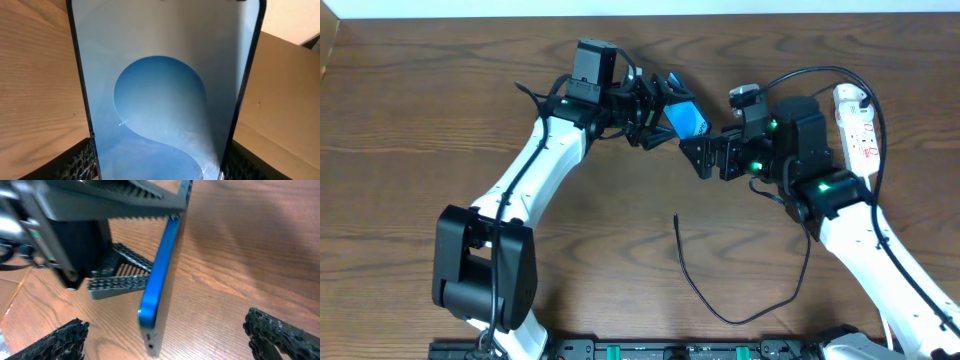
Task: Plug charger to phone and switch on socket
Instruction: 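Grasp the phone's edge with the right gripper beside the left, then open the left gripper and let the right gripper hold the phone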
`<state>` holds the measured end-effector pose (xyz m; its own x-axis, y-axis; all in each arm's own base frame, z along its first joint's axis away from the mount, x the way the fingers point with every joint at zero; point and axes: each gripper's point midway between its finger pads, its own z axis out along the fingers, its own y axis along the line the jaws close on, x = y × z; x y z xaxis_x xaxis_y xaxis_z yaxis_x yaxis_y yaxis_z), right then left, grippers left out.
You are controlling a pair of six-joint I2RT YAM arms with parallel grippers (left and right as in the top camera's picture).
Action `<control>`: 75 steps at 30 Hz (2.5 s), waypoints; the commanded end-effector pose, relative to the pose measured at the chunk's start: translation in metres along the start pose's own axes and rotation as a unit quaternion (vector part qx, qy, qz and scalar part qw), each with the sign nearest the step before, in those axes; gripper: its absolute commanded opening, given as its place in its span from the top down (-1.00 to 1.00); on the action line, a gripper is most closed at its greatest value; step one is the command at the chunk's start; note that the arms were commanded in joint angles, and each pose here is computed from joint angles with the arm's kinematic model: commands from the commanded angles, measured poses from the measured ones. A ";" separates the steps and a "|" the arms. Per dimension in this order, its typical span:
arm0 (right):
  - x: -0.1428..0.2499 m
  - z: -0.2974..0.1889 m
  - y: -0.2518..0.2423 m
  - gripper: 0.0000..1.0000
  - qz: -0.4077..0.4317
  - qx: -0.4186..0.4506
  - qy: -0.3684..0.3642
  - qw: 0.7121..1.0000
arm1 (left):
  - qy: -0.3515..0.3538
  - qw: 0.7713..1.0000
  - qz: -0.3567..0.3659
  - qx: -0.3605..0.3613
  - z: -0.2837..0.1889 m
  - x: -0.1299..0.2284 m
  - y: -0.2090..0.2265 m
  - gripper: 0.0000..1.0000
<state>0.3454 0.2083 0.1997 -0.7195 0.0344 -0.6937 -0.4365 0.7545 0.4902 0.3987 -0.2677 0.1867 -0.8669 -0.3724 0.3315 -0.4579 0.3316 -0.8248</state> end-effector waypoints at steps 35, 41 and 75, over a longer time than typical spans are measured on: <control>-0.022 0.007 0.000 -0.93 0.031 0.033 -0.046 0.998 | 0.015 0.997 -0.075 0.015 0.004 0.024 -0.025 0.85; -0.021 0.007 -0.001 -0.93 0.031 0.038 -0.046 0.998 | 0.026 0.997 -0.069 0.010 0.012 0.034 -0.024 0.85; -0.014 0.007 -0.009 0.86 0.051 0.058 -0.035 0.996 | 0.028 0.997 -0.067 0.008 0.013 0.037 -0.024 0.86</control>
<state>0.3614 0.2005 0.1930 -0.7221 0.1545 -0.6743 -0.2810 0.8251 0.4901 0.3787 -0.2992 0.1872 -0.7765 -0.3857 0.4982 -0.6141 0.2860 -0.7356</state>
